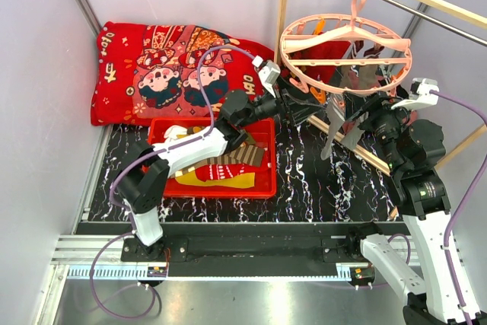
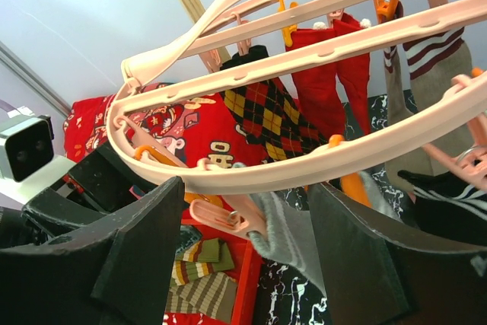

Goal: Clip the socks to the hanger
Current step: Open the clamp at the hanger.

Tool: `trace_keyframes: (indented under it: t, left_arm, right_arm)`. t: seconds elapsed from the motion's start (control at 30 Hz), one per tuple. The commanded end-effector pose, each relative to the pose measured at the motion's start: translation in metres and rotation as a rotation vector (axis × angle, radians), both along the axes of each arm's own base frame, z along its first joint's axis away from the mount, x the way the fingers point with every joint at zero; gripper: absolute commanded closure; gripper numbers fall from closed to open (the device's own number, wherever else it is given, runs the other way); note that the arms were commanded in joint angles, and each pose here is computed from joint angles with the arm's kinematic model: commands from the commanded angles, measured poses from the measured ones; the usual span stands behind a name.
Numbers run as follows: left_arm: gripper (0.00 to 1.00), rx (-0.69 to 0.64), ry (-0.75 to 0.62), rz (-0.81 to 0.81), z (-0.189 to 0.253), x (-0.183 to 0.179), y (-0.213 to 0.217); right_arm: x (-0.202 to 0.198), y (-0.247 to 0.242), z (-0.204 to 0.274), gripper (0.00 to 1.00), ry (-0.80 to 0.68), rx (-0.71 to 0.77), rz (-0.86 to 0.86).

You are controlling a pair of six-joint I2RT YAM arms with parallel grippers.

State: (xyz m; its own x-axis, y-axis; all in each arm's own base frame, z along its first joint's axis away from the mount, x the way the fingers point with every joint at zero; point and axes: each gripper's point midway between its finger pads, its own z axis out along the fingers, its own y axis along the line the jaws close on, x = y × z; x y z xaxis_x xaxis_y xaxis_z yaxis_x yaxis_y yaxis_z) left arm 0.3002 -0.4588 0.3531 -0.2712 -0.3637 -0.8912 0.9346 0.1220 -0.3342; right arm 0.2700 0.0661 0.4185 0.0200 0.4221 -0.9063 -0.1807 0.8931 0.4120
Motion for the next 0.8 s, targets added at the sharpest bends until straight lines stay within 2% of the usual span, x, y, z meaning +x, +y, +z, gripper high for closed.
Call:
trace_keyframes:
  t: [0.0, 0.17, 0.27, 0.4, 0.53, 0.63, 0.77]
  left_arm:
    - [0.35, -0.132, -0.100, -0.038, 0.047, -0.010, 0.000]
    - [0.37, -0.136, -0.095, -0.061, 0.048, -0.015, -0.008]
    - [0.42, -0.136, -0.092, -0.064, 0.048, -0.015, -0.012]
    - [0.56, -0.134, -0.078, -0.069, 0.045, -0.017, -0.014]
    - [0.77, -0.130, -0.071, -0.070, 0.045, -0.020, -0.013]
    - [0.88, -0.111, -0.058, -0.058, 0.042, -0.022, -0.013]
    - [0.94, -0.078, -0.051, -0.019, 0.037, -0.023, -0.011]
  right_arm:
    - [-0.003, 0.001, 0.011, 0.25, -0.030, -0.015, 0.008]
    - [-0.005, 0.001, 0.012, 0.25, -0.032, -0.013, 0.011]
    - [-0.006, 0.001, 0.012, 0.26, -0.034, -0.013, 0.012]
    - [-0.009, 0.000, 0.014, 0.25, -0.040, -0.013, 0.011]
    - [-0.012, 0.002, 0.017, 0.26, -0.046, -0.009, 0.025]
    - [-0.018, 0.004, 0.021, 0.26, -0.053, -0.010, 0.043]
    - [-0.026, 0.012, 0.024, 0.26, -0.038, -0.025, 0.099]
